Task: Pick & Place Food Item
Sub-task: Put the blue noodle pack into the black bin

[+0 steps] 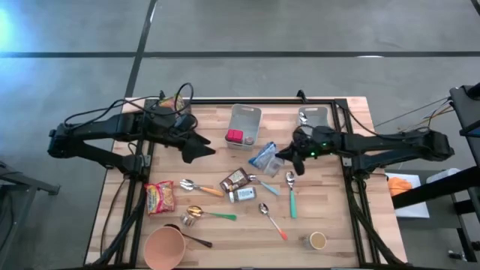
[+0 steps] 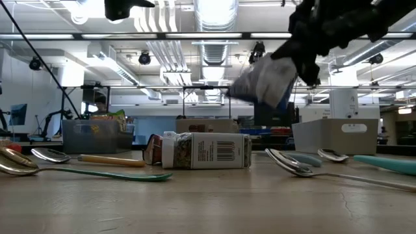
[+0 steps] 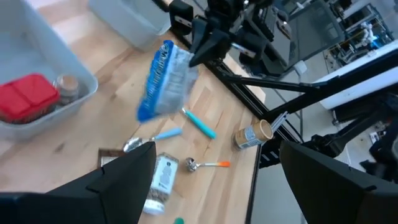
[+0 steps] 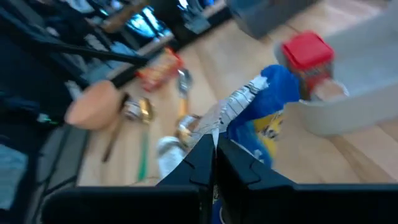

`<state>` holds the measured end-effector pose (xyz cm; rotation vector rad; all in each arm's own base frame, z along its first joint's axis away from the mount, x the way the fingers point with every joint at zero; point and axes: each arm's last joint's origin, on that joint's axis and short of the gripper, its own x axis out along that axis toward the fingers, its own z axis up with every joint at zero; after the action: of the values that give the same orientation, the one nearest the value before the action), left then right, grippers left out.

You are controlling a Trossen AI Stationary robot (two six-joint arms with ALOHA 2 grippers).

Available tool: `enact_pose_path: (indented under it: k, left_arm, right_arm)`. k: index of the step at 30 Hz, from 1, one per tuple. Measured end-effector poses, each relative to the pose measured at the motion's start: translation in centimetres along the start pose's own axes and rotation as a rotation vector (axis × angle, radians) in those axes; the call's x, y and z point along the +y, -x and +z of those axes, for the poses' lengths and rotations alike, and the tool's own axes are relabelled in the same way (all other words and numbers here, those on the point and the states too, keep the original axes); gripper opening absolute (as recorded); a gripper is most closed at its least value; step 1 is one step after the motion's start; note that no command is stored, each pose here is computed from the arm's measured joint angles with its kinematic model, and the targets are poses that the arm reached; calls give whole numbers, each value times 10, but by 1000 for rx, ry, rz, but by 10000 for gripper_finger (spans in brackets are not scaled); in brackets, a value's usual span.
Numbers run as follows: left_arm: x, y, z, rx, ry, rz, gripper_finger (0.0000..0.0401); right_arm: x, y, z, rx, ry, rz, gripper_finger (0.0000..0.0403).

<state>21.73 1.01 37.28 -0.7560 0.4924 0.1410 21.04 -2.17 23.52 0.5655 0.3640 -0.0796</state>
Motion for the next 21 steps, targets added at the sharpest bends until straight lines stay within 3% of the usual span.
enact_pose_path:
  k: [7,21]
  left_arm:
    - [-6,-22,10,-72,-109,-58,344]
    - [-7,-79,19,-10,-112,-65,344]
  right_arm:
    - [11,19,8,-47,-34,121,8]
    - [30,5,12,-56,1,270,8]
